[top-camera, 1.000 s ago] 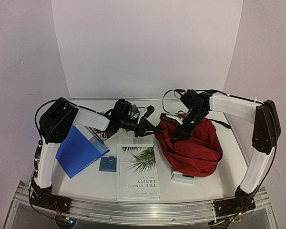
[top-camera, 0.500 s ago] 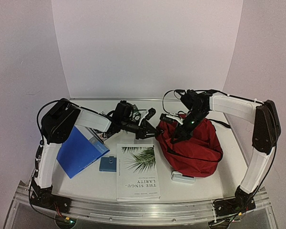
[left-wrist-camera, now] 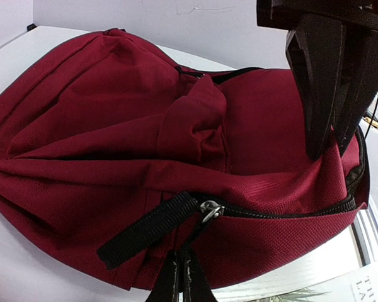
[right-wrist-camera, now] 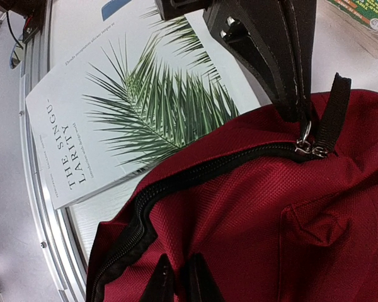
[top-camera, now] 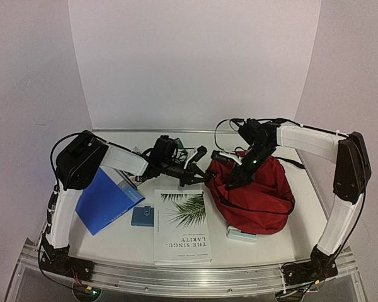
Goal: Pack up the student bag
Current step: Unzip the student bag at the center of the board.
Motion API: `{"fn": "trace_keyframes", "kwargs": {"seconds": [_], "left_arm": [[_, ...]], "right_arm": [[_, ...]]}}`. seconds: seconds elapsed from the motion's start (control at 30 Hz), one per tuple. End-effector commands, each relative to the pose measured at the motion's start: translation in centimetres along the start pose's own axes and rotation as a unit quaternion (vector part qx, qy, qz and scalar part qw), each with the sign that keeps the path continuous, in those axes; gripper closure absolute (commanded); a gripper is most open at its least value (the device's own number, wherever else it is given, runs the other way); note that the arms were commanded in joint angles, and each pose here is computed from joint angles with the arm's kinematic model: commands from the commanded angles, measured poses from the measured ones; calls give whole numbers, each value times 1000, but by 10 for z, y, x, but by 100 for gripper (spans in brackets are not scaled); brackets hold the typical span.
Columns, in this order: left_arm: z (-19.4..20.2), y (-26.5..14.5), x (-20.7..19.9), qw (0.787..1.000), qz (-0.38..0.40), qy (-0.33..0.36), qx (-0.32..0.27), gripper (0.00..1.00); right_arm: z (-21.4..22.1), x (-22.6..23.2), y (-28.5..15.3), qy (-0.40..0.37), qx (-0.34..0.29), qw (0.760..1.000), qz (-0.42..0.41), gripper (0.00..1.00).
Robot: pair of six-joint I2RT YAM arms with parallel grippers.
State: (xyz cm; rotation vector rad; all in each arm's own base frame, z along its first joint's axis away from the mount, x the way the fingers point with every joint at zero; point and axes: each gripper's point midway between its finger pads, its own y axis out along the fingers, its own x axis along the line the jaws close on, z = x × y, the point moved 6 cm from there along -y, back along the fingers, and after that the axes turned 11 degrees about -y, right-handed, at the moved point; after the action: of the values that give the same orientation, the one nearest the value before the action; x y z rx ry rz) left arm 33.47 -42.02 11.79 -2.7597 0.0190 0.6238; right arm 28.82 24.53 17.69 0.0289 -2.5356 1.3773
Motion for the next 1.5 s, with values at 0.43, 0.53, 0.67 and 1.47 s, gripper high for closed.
{"fn": "trace_keyframes", "kwargs": {"seconds": [0.43, 0.53, 0.67, 1.47], "left_arm": [[-18, -36, -33, 998, -56, 37, 1, 100], [-18, -37, -32, 997, -63, 41, 3, 100], [-15, -37, -31, 997, -71, 43, 6, 100], [-8, -20, -47, 987, -112, 93, 63, 100]], "right_arm": [[-27, -70, -21, 160, -68, 983, 65, 43], [-31, -95, -12, 214, -69, 970, 97, 42], [-29, -117, 5, 278, -61, 953, 108, 42], [-18, -155, 59, 351, -24, 928, 121, 96]]}}
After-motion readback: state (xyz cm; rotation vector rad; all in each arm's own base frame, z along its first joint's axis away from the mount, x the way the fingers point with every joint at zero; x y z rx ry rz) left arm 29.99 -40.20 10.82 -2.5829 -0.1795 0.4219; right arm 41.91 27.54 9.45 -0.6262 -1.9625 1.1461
